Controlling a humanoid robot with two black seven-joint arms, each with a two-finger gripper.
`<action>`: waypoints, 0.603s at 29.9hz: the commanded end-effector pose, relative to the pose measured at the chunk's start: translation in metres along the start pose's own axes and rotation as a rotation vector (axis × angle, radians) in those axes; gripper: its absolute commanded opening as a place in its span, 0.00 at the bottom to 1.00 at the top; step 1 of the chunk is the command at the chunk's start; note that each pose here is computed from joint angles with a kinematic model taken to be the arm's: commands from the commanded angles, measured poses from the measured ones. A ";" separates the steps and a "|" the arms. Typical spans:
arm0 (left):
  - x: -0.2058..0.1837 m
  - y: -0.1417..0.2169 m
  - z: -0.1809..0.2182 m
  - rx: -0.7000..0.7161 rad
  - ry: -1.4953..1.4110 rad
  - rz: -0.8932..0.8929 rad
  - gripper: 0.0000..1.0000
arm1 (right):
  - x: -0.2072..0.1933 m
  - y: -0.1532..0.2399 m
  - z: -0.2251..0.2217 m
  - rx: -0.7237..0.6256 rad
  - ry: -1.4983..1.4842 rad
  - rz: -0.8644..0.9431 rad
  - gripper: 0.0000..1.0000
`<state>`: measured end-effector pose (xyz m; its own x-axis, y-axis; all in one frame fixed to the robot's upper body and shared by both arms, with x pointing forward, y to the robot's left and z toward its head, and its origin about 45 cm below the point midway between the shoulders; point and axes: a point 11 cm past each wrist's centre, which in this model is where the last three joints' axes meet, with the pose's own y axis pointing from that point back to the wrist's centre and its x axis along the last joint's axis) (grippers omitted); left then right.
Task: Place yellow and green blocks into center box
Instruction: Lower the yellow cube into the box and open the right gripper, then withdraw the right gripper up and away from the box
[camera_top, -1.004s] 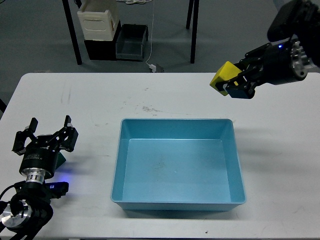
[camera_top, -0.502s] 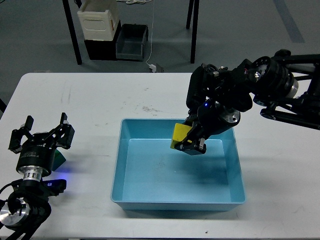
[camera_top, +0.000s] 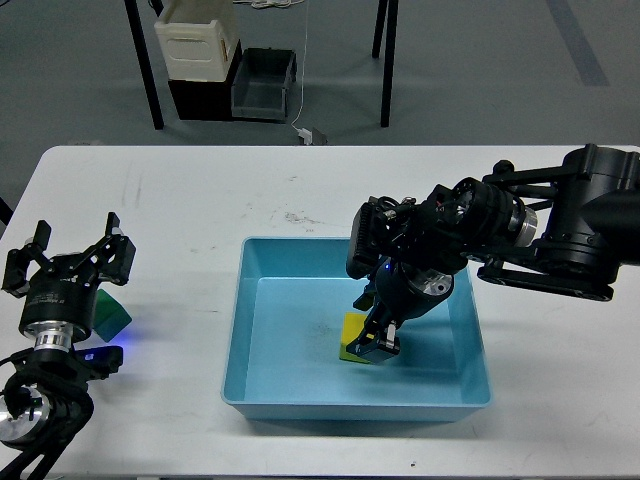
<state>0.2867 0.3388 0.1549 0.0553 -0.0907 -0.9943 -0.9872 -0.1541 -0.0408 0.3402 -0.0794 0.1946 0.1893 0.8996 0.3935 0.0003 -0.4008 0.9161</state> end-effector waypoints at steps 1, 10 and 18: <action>-0.001 -0.004 -0.004 0.021 -0.008 0.006 1.00 | -0.001 0.002 0.003 -0.007 -0.012 0.008 0.97; -0.034 -0.030 0.011 0.053 -0.148 -0.055 1.00 | 0.028 0.077 0.043 -0.093 -0.153 0.299 0.97; -0.102 -0.063 0.042 0.129 -0.493 -0.225 1.00 | 0.063 0.097 0.042 -0.030 -0.228 0.787 0.97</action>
<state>0.3293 0.3814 0.2311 0.1804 0.2800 -0.9429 -0.9802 -0.0289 -0.1961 0.3960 -0.0790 0.3017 0.3138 0.4508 0.8357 -0.2270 -0.8190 0.5270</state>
